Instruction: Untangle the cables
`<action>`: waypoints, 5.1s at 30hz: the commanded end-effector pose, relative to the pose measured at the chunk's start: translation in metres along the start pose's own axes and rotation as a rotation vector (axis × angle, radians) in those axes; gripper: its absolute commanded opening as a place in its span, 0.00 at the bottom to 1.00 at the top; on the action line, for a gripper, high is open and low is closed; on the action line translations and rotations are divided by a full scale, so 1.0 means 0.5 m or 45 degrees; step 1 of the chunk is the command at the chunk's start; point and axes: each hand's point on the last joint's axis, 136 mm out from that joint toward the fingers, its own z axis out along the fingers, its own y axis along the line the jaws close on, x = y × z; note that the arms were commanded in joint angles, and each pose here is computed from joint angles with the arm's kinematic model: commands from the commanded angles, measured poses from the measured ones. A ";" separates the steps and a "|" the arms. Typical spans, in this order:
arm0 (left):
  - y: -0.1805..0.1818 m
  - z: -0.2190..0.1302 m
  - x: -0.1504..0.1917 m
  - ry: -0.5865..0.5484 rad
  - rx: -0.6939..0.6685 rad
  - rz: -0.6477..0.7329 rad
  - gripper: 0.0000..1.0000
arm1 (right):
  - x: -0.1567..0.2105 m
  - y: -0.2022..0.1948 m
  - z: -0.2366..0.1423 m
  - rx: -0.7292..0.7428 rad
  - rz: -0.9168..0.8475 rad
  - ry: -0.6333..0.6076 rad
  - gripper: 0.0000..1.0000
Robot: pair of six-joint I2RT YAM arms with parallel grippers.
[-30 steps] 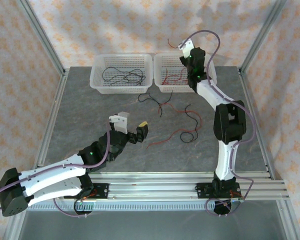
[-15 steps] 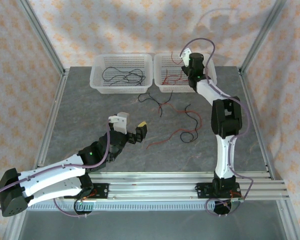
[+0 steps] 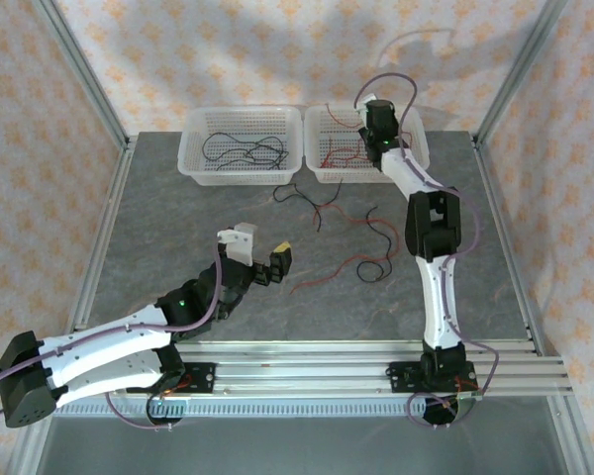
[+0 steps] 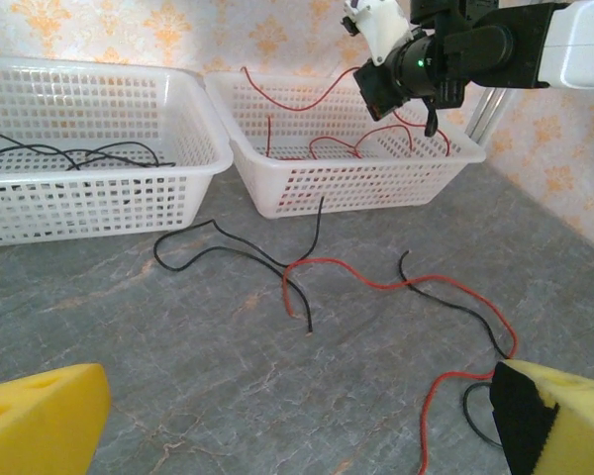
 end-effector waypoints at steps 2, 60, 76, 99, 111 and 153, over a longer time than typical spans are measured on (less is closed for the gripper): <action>0.008 0.006 -0.023 -0.019 -0.049 -0.014 0.99 | 0.028 0.004 0.029 0.055 0.054 0.079 0.00; 0.010 0.033 0.006 0.186 -0.057 -0.138 0.88 | 0.070 -0.071 -0.516 -0.352 1.092 0.170 0.59; -0.060 0.104 0.196 0.677 -0.108 0.171 0.83 | 0.390 0.104 -0.638 -0.484 1.278 0.462 0.59; 0.012 0.489 0.300 0.973 -0.402 0.203 0.55 | 0.388 0.084 -0.661 -0.493 1.266 0.444 0.58; 0.033 0.493 0.384 1.060 -0.382 0.197 0.23 | 0.393 0.084 -0.668 -0.497 1.271 0.446 0.58; 0.039 0.142 0.163 0.889 -0.500 0.070 0.66 | 0.387 0.090 -0.692 -0.567 1.311 0.438 0.58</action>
